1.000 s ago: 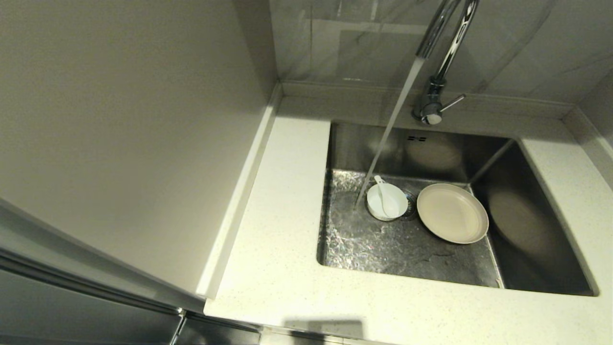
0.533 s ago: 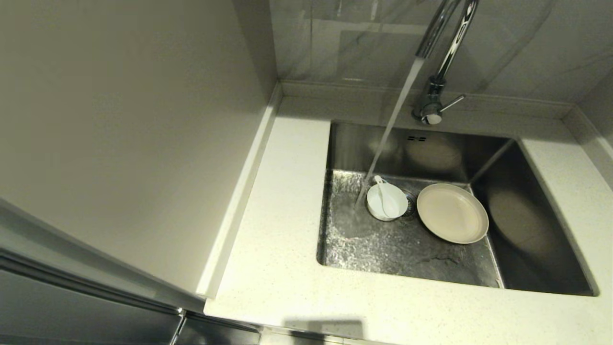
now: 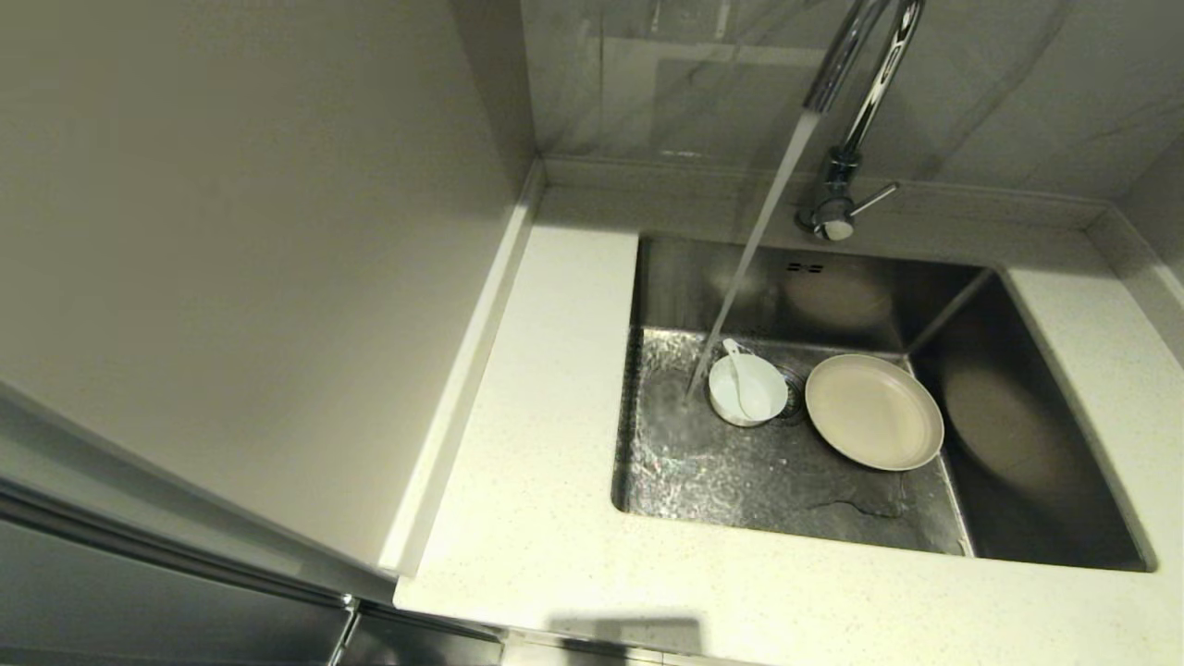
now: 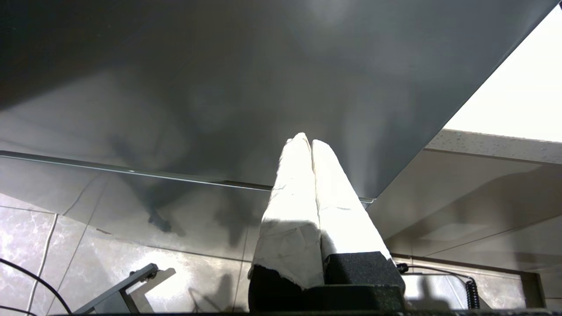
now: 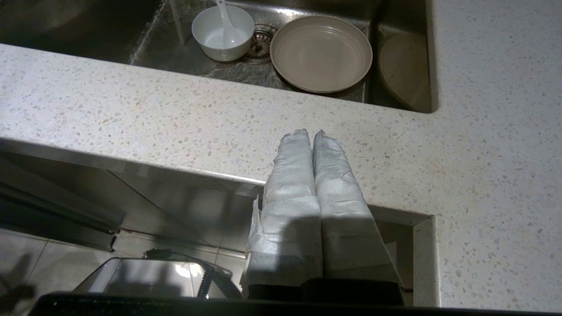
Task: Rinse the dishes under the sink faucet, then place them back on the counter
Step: Wait for the water to rinse the bowl
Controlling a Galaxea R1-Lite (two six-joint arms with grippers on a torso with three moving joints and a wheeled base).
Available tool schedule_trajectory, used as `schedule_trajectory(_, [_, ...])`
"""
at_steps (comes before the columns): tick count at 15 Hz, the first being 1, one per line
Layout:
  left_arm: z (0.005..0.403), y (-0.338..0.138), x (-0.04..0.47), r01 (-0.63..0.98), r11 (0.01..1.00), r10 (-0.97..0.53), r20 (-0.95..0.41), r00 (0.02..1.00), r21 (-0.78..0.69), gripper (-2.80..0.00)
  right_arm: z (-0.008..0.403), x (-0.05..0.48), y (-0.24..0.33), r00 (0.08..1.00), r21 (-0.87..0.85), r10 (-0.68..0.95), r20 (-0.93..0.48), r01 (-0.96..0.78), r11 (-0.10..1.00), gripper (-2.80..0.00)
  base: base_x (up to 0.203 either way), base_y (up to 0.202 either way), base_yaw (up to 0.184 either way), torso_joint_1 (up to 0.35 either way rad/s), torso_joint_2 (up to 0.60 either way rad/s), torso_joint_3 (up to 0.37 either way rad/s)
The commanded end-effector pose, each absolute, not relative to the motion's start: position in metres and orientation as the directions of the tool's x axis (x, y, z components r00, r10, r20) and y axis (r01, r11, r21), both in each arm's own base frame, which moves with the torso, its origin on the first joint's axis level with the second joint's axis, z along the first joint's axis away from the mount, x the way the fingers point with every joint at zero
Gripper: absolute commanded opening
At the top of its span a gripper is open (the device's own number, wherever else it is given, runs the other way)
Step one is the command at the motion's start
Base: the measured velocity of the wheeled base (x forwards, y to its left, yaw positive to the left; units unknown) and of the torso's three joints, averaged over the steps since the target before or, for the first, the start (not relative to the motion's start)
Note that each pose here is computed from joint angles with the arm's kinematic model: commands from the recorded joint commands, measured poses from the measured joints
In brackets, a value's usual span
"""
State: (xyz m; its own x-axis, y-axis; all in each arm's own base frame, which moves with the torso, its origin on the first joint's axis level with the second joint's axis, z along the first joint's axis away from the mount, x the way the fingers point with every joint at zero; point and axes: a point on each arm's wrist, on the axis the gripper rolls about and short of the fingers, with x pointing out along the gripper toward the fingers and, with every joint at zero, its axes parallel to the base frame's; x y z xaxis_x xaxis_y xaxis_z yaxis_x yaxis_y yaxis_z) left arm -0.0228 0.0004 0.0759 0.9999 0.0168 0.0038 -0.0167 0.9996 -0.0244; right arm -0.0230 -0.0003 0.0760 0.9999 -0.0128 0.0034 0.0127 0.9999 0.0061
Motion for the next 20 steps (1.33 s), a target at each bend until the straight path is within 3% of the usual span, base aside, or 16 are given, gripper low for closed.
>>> schedule_trajectory(1, [0.0759,0.0004,-0.0230,-0.017,1.000,0.017,0.008,1.000,-0.025,-2.80,0.0756,-0.0228,-0.0003,1.000,0.006,-0.014,0.002,0.014,1.000,-2.80,0.000,0.000,0.000,0.000,0.00,0.000])
schedule_trajectory(10, [0.0759,0.0004,-0.0230,-0.017,1.000,0.017,0.008,1.000,-0.025,-2.80,0.0758,-0.0227,0.0004,1.000,-0.116,0.020,0.002,-0.020,0.993,-2.80,0.000,0.000,0.000,0.000,0.00,0.000])
schedule_trajectory(17, [0.0759,0.0004,-0.0230,-0.017,1.000,0.017,0.008,1.000,-0.025,-2.80,0.0757,-0.0229,0.0005,1.000,-0.112,0.021,0.000,-0.021,0.993,-2.80,0.000,0.000,0.000,0.000,0.00,0.000])
schedule_trajectory(20, [0.0759,0.0004,-0.0230,-0.017,1.000,0.017,0.008,1.000,-0.025,-2.80,0.0780,-0.0149,0.0004,0.995,-0.107,0.018,-0.102,-0.029,0.994,-2.80,0.000,0.000,0.000,0.000,0.00,0.000])
